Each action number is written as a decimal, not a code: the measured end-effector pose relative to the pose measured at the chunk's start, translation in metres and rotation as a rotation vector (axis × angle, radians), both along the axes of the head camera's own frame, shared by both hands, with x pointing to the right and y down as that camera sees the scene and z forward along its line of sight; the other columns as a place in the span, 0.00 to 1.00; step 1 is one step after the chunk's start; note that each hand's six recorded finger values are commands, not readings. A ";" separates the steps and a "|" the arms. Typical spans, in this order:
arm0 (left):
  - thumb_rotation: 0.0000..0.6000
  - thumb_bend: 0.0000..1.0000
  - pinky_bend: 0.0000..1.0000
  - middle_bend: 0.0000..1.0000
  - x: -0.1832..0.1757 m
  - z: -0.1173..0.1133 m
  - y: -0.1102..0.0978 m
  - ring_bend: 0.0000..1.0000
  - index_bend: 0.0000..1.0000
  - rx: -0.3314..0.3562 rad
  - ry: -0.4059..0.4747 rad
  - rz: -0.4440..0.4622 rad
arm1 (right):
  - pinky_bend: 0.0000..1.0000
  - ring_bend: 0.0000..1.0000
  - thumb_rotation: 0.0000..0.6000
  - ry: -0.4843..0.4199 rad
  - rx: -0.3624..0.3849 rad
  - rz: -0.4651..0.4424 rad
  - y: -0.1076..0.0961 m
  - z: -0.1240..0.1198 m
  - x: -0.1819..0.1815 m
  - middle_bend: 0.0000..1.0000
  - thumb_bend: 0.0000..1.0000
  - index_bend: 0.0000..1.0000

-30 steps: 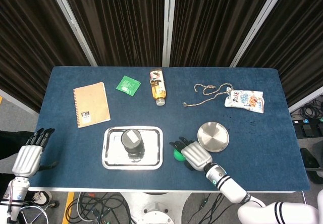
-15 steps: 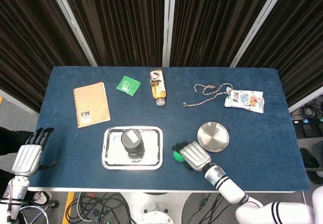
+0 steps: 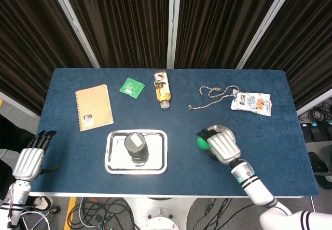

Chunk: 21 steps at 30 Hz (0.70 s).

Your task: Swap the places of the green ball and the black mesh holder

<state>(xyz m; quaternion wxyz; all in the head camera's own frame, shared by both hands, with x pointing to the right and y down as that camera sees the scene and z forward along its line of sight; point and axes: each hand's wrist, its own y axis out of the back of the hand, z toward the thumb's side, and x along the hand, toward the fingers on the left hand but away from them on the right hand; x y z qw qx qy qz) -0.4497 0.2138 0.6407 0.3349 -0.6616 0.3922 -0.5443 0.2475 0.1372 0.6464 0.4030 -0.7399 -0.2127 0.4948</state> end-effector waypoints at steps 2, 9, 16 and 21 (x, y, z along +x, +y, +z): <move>1.00 0.03 0.17 0.07 0.002 0.000 -0.001 0.01 0.05 0.004 0.003 0.004 | 0.57 0.34 1.00 0.028 0.008 0.033 -0.005 0.003 0.015 0.39 0.43 0.39; 1.00 0.03 0.17 0.07 0.003 -0.002 0.003 0.01 0.05 0.004 0.003 0.009 | 0.48 0.33 1.00 0.090 -0.037 0.108 -0.006 0.028 0.051 0.35 0.43 0.38; 1.00 0.03 0.17 0.07 0.000 -0.003 0.003 0.01 0.05 0.001 -0.001 0.005 | 0.31 0.24 1.00 0.083 -0.094 0.140 0.001 0.052 0.059 0.29 0.40 0.34; 1.00 0.03 0.17 0.07 -0.001 -0.003 0.003 0.01 0.05 0.005 -0.002 0.005 | 0.25 0.16 1.00 0.084 -0.109 0.136 0.004 0.060 0.058 0.25 0.40 0.28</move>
